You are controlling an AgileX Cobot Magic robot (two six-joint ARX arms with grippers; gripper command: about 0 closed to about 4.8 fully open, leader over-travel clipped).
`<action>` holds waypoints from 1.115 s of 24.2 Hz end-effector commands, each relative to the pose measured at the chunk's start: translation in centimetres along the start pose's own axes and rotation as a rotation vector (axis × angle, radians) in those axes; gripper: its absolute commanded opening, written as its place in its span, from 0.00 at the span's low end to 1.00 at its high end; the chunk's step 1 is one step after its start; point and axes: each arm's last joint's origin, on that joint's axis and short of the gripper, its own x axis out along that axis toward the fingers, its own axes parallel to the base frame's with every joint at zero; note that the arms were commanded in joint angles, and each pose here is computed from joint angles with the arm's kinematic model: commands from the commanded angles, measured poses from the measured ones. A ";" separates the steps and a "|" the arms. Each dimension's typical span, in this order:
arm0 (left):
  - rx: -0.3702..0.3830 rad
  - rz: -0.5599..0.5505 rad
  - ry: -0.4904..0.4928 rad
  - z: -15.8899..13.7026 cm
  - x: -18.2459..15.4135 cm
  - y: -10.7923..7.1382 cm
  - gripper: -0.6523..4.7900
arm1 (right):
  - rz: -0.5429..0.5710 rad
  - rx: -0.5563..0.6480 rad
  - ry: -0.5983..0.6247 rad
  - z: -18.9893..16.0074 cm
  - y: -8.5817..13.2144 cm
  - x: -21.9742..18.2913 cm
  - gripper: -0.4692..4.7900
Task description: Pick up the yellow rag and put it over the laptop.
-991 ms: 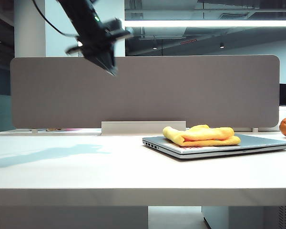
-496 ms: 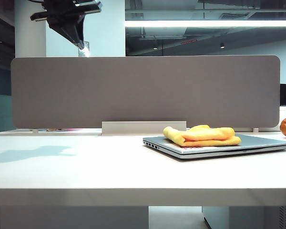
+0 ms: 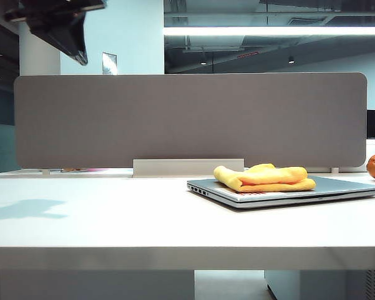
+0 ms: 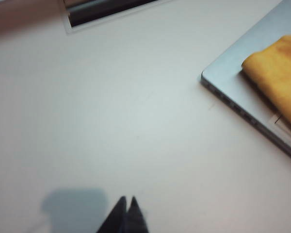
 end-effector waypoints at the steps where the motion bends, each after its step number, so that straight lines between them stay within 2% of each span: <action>1: 0.003 0.009 -0.093 -2.0 -1.6 -0.2 0.11 | -0.001 -0.003 0.004 -0.2 0.0 0.0 0.09; 3: -0.006 0.011 -0.124 -3.4 -2.6 -0.3 0.11 | -0.003 -0.002 0.015 -0.3 0.0 0.0 0.09; 5: -0.046 0.012 -0.172 -6.1 -4.2 -0.5 0.11 | -0.004 -0.002 0.023 -0.4 0.0 0.0 0.09; 9: -0.065 0.012 -0.212 -9.1 -5.5 -0.8 0.11 | -0.004 -0.002 0.023 -0.4 0.0 0.0 0.09; 10: -0.073 0.011 -0.221 -10.7 -5.9 -1.0 0.11 | -0.004 -0.002 0.023 -0.4 0.0 0.0 0.09; 18: -0.138 0.001 -0.281 -16.6 -7.2 -1.5 0.11 | -0.004 -0.002 0.023 -0.4 0.0 0.0 0.09; 24: -0.296 -0.031 -0.320 -18.0 -8.7 -1.6 0.11 | -0.005 -0.002 0.023 -0.4 -0.1 0.0 0.09; 27: -0.296 -0.028 -0.340 -18.0 -9.1 -1.6 0.11 | -0.005 -0.002 0.023 -0.4 -0.1 0.0 0.09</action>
